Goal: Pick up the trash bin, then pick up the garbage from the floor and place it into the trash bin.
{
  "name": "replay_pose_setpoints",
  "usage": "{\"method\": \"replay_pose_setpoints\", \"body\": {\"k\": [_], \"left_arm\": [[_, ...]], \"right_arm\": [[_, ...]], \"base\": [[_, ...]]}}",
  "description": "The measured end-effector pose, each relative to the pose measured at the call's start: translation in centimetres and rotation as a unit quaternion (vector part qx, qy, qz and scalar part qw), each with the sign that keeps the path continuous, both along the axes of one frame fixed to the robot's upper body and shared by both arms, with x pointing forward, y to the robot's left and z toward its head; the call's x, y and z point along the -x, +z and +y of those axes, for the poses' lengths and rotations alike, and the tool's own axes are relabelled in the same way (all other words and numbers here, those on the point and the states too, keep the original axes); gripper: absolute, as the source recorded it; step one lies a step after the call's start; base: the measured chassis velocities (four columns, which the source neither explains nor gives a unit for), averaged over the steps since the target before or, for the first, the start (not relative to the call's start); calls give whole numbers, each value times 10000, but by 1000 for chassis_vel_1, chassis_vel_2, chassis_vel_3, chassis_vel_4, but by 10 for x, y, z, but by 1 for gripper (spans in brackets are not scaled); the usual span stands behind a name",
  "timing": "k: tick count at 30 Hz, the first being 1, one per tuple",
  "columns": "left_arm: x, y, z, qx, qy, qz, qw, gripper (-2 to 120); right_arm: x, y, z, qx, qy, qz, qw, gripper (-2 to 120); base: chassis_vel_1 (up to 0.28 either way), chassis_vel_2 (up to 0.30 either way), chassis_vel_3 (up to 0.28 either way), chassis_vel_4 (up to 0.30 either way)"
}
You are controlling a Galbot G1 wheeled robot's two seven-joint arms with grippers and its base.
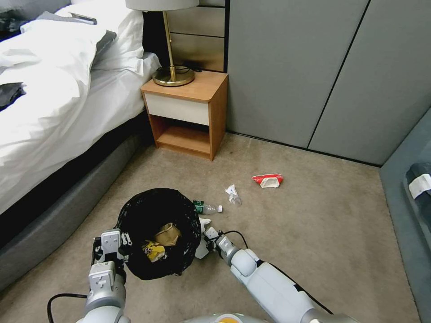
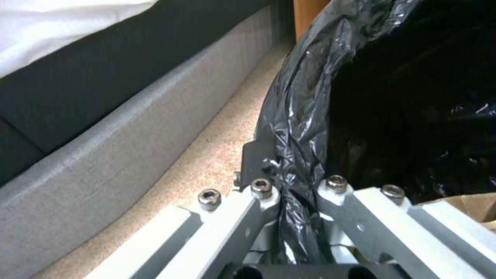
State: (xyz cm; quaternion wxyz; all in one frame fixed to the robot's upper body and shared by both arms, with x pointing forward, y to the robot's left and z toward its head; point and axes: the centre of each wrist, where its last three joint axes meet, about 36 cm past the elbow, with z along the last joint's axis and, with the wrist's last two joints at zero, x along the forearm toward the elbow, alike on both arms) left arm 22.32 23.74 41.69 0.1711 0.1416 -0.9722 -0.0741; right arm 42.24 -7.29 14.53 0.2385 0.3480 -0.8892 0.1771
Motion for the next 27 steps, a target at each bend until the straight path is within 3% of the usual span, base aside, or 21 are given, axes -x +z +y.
{"method": "replay_pose_setpoints", "body": {"k": [21,27], "left_arm": [[-2,0,1,-8,-25,-22,10000,1],[-2,-1,1,-6,-23,-15,10000,1]], "right_arm": [[14,5,4,-70,4,-99,9999,2],[18,8,4,-54,14,-69,10000,24]], "base": [[0,0,0,0],[0,0,0,0]]}}
